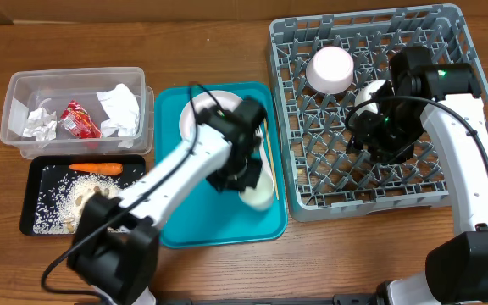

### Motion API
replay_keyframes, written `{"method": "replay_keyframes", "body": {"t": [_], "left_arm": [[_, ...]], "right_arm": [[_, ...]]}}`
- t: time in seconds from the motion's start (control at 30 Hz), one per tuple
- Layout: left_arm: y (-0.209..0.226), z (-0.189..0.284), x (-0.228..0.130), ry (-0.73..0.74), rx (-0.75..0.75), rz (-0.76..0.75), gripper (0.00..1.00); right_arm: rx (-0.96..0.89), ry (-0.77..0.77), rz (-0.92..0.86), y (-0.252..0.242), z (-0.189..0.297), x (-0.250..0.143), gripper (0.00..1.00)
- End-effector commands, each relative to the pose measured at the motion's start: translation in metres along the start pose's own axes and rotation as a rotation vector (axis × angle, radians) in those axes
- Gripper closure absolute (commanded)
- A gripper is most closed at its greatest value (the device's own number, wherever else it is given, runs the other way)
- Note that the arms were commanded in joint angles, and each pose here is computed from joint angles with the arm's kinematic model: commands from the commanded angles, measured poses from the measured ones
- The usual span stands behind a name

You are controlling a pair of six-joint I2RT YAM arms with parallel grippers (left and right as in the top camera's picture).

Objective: Sort waste into correct bins and load items into the dishwasher
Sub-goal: 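Grasp the small white cup on the teal tray with the left gripper, then lift the cup with the left gripper and hold it toward the right gripper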

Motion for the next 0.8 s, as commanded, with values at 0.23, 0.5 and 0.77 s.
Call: {"method": "replay_keyframes", "body": {"t": [0.23,0.5,0.77], "left_arm": [[0.02,0.096,0.033,-0.273,-0.059,0.022,0.96],[0.0,0.109,0.055,-0.401,-0.2,-0.228,0.96],[-0.009,0.136,0.046,-0.483,-0.495,-0.375,0.96]], "right_arm": [[-0.005,-0.004,0.006,0.0,-0.002,0.001,0.01],[0.004,-0.01,0.01,0.002,-0.002,0.003,0.02],[0.457,0.153,0.501,0.058,0.015,-0.041,0.14]]}}
Point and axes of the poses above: each gripper's point midway between its finger pads, its own z axis back along the fingers, its own y axis along the line the jaws close on, x = y × z, the point moved 2 cm from there along z, back along the fingers, and after that the axes turned 12 degrees about -z, right-handed, at the moved point
